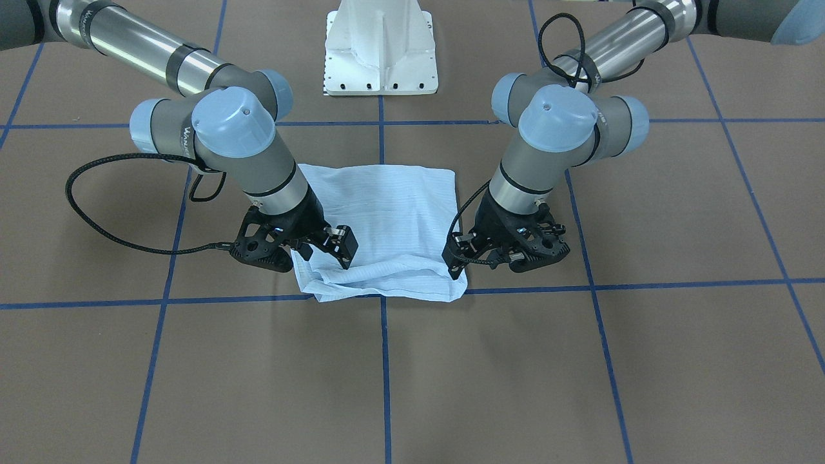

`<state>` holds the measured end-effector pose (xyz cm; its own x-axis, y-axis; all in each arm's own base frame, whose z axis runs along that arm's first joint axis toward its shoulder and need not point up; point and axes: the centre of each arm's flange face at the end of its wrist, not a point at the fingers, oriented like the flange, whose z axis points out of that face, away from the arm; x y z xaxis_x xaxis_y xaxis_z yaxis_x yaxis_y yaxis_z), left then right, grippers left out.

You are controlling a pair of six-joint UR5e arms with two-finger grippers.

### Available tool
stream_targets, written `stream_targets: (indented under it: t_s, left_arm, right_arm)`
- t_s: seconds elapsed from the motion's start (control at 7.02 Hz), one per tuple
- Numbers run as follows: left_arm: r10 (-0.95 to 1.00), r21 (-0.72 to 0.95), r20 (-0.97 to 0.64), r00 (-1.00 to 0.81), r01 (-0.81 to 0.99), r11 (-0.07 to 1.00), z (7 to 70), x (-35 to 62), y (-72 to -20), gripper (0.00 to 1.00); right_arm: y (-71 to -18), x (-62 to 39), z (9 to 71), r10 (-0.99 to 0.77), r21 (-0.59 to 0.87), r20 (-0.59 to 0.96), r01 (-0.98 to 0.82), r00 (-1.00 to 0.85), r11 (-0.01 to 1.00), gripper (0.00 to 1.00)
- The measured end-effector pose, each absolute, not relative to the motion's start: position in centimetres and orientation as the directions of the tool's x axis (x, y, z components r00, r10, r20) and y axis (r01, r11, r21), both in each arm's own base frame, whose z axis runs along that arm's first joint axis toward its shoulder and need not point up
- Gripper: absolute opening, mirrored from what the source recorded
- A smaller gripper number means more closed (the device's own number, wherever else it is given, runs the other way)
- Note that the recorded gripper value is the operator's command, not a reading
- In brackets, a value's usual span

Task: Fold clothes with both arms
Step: 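Press the fold flat with the right gripper while the left gripper withdraws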

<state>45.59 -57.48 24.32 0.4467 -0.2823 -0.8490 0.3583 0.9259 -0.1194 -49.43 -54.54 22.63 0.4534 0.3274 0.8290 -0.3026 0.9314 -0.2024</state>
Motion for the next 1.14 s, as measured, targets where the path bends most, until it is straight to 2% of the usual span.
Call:
stream_targets:
  t_s: [0.29,0.57,0.71,1.14]
  left_arm:
    - [-0.22,-0.072,-0.856,0.467,0.314,0.947,25.4,43.0,-56.3,0.99]
    - [-0.186,-0.039,-0.856,0.483,0.299,0.954,25.3,40.6,-54.8,0.99]
    - [-0.185,-0.036,-0.855,0.485,0.3,0.953,25.2,39.9,-54.6,0.99]
    - [-0.191,-0.038,-0.85,0.49,0.305,0.952,26.0,38.9,-54.1,0.99]
  right_arm:
    - [-50.4,-54.0,22.6,0.268,-0.144,0.828,-0.276,0.492,0.95,1.0]
    - [-46.3,-59.3,22.9,0.117,0.027,0.8,-0.229,0.588,0.973,1.0]
    - [-46.7,-60.8,22.7,0.052,0.099,0.773,-0.201,0.632,0.974,1.0]
    - [-53.3,-62.9,21.8,-0.021,0.217,0.69,-0.179,0.724,0.96,1.0]
